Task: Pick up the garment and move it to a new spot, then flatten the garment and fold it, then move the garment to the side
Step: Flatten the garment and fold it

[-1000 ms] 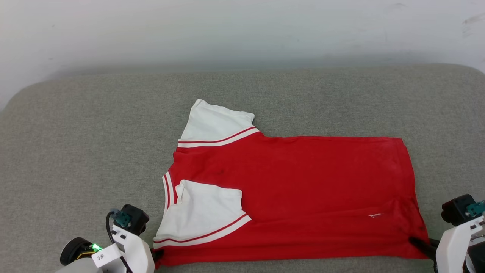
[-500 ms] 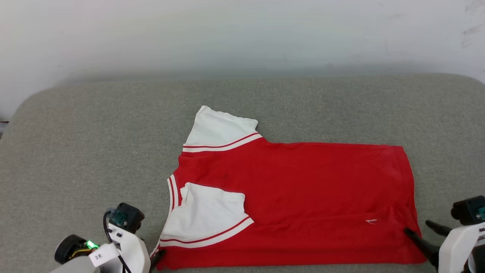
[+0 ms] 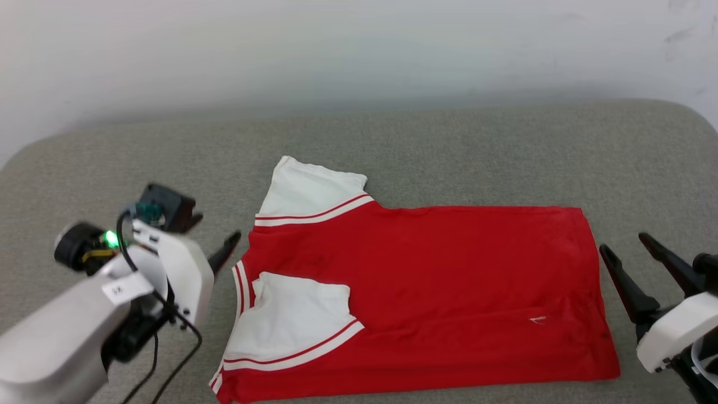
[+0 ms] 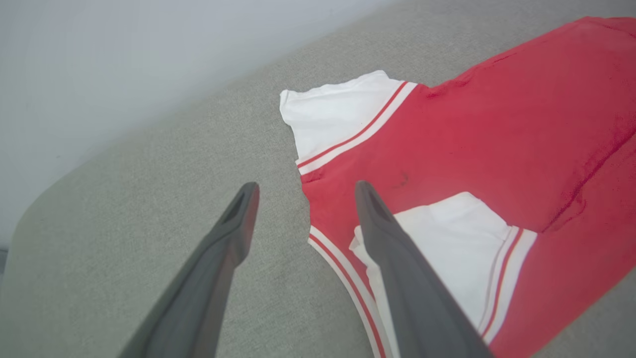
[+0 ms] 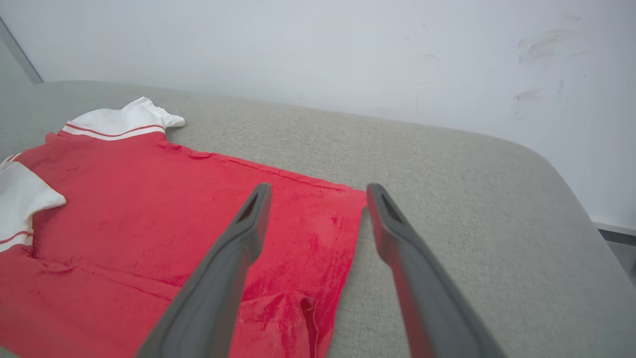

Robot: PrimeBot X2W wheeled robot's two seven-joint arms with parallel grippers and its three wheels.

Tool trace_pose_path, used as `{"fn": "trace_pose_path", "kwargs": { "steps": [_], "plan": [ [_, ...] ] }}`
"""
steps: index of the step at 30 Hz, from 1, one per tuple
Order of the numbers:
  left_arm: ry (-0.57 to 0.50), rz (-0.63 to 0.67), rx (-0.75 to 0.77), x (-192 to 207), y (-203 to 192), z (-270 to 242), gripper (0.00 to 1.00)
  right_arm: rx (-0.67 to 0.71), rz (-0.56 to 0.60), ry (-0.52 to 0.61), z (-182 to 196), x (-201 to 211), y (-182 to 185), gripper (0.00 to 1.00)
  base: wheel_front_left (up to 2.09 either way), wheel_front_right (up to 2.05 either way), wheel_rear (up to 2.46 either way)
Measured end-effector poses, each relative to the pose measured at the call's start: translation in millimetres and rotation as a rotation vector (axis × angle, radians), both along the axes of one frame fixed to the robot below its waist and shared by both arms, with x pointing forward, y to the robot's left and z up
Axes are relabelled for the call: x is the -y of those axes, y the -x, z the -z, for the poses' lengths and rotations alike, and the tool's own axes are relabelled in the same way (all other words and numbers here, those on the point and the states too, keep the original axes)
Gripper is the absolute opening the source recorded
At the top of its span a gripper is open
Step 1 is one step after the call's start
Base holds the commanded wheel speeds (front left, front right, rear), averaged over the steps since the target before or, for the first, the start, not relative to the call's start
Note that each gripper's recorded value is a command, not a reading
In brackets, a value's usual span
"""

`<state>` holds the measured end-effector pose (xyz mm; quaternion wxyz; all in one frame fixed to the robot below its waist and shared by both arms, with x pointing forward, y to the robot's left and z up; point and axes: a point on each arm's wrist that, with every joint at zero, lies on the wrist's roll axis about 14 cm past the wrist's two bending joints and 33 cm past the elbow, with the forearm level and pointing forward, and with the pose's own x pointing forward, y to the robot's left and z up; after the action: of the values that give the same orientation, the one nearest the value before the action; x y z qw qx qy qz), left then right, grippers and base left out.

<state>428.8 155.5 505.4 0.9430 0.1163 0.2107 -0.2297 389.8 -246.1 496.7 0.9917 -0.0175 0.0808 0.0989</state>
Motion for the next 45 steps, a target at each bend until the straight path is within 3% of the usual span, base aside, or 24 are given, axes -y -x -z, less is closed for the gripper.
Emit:
{"fn": "trace_pose_path", "kwargs": {
  "steps": [4, 10, 19, 27, 36, 41, 42, 43, 45],
  "plan": [
    [0.000, 0.013, 0.089, 8, -39, -26, 1.00, 0.070, 0.009, -0.005, -14, -9, -6, 1.00, 0.00, 0.00, 0.00],
    [-0.008, 0.052, 0.090, 26, -92, -38, 1.00, 0.110, 0.017, 0.003, -23, -20, -12, 1.00, 0.00, 0.00, 0.00],
    [0.020, 0.063, -0.172, 55, -154, -3, 1.00, 0.058, 0.034, 0.025, -2, -22, -23, 1.00, 0.00, 0.00, 0.00],
    [-0.104, 0.063, -0.434, 59, -180, 58, 1.00, -0.003, 0.041, 0.040, 25, -19, -36, 1.00, 0.00, 0.00, 0.00],
    [-0.247, 0.038, -0.620, 42, -184, 130, 1.00, -0.059, 0.029, 0.046, 52, -21, -48, 1.00, 0.00, 0.00, 0.00],
    [-0.229, 0.052, -0.675, 47, -182, 141, 1.00, -0.069, 0.034, 0.050, 58, -18, -51, 1.00, 0.00, 0.00, 0.00],
    [-0.232, 0.055, -0.678, 47, -181, 142, 0.25, -0.068, 0.035, 0.051, 58, -17, -52, 1.00, 0.00, 0.00, 0.00],
    [-0.231, 0.056, -0.680, 47, -180, 142, 0.00, -0.065, 0.035, 0.051, 58, -16, -52, 1.00, 0.00, 0.00, 0.00],
    [-0.232, 0.067, -0.680, 49, -178, 141, 0.00, -0.062, 0.036, 0.051, 56, -16, -53, 1.00, 0.00, 0.00, 0.00]
  ]
}}
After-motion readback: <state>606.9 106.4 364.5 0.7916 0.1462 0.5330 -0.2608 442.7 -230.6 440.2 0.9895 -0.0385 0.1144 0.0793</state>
